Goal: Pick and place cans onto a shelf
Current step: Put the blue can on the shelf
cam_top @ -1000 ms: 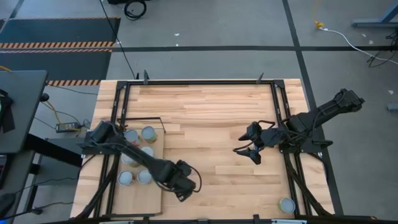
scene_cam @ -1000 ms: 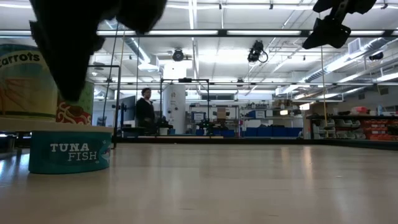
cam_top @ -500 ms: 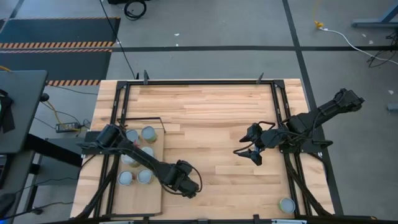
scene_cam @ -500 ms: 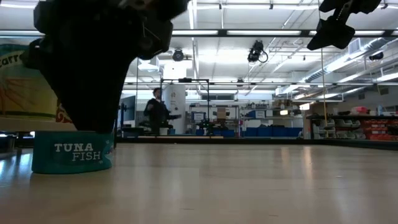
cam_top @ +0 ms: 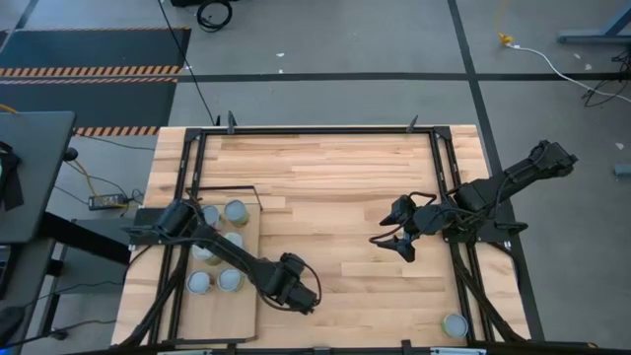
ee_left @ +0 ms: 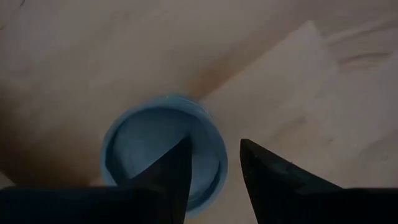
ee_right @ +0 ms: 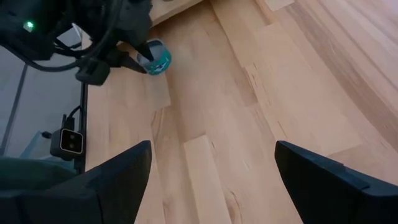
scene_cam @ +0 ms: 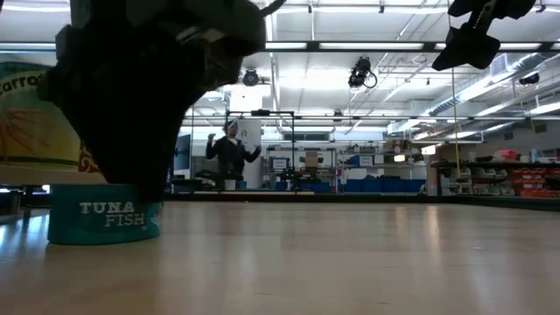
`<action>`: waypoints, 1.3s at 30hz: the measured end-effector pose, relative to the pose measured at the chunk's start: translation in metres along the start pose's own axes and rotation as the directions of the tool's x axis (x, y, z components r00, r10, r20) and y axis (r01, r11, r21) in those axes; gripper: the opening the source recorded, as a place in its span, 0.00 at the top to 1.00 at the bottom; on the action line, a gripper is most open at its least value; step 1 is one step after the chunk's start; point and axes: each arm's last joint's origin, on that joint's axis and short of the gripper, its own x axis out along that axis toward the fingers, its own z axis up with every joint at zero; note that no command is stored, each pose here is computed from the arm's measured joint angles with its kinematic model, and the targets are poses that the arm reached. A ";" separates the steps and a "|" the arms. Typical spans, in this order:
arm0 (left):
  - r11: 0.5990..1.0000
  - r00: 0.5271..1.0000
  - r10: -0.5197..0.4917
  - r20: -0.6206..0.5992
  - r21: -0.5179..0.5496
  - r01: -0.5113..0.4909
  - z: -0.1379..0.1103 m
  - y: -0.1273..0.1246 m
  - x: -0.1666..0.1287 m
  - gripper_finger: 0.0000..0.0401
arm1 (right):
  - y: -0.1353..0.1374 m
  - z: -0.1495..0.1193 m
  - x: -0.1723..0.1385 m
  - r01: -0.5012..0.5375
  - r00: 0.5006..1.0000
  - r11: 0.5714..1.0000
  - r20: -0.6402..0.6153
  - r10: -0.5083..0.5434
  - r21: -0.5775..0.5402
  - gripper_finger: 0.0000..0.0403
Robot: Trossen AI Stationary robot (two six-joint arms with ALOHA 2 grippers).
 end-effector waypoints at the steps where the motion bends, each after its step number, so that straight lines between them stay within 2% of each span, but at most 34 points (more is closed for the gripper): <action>1: 1.000 1.000 -0.008 0.000 0.005 0.008 0.000 -0.001 0.001 0.65 | 0.000 0.000 0.000 0.000 1.000 1.000 0.000 0.000 0.001 0.14; 5: 1.000 1.000 -0.023 0.010 -0.001 0.023 -0.003 -0.005 0.004 0.65 | 0.000 0.000 0.000 0.002 1.000 1.000 0.000 -0.002 0.004 0.14; 8: 1.000 1.000 -0.018 0.010 -0.014 0.019 -0.004 -0.004 0.004 0.69 | -0.001 0.000 0.000 0.006 1.000 1.000 0.001 -0.006 -0.004 0.14; 10: 1.000 1.000 -0.017 0.005 -0.012 0.017 -0.004 -0.004 0.004 0.75 | -0.002 0.001 0.000 0.015 1.000 1.000 0.006 -0.015 -0.004 0.14; 14: 0.999 0.999 -0.036 0.001 -0.015 0.036 -0.004 -0.006 0.004 0.95 | -0.004 0.003 0.001 0.032 0.999 0.999 0.014 -0.032 -0.016 0.14; 15: 0.999 0.999 -0.038 0.001 -0.015 0.038 -0.004 -0.006 0.004 0.96 | -0.005 0.003 0.001 0.035 0.999 0.999 0.016 -0.035 -0.016 0.14; 21: 1.000 0.999 -0.031 -0.021 0.003 0.031 -0.002 -0.006 -0.001 0.97 | -0.008 0.005 0.002 0.045 0.999 0.999 0.020 -0.045 -0.024 0.14; 23: 1.000 0.999 -0.008 -0.031 0.023 0.009 0.000 -0.007 -0.009 0.97 | -0.008 0.005 0.002 0.041 0.999 0.999 0.016 -0.041 -0.023 0.14; 28: 0.995 1.000 -0.026 -0.010 0.093 0.027 0.007 -0.019 -0.050 0.98 | -0.008 0.005 0.002 0.036 0.999 0.999 0.011 -0.036 -0.024 0.14; 33: 0.998 0.997 -0.026 -0.076 0.047 0.030 0.012 -0.020 -0.095 0.98 | -0.008 0.005 0.002 0.036 0.999 0.999 0.011 -0.036 -0.020 0.14; 36: 1.000 0.992 0.016 -0.127 0.005 -0.015 0.001 -0.016 -0.115 0.98 | -0.008 0.005 0.002 0.036 0.999 0.999 0.011 -0.036 -0.003 0.14; 39: 1.000 0.984 0.017 -0.177 -0.017 -0.020 -0.018 -0.015 -0.133 0.98 | -0.008 0.005 0.002 0.032 0.999 0.999 0.007 -0.032 -0.003 0.14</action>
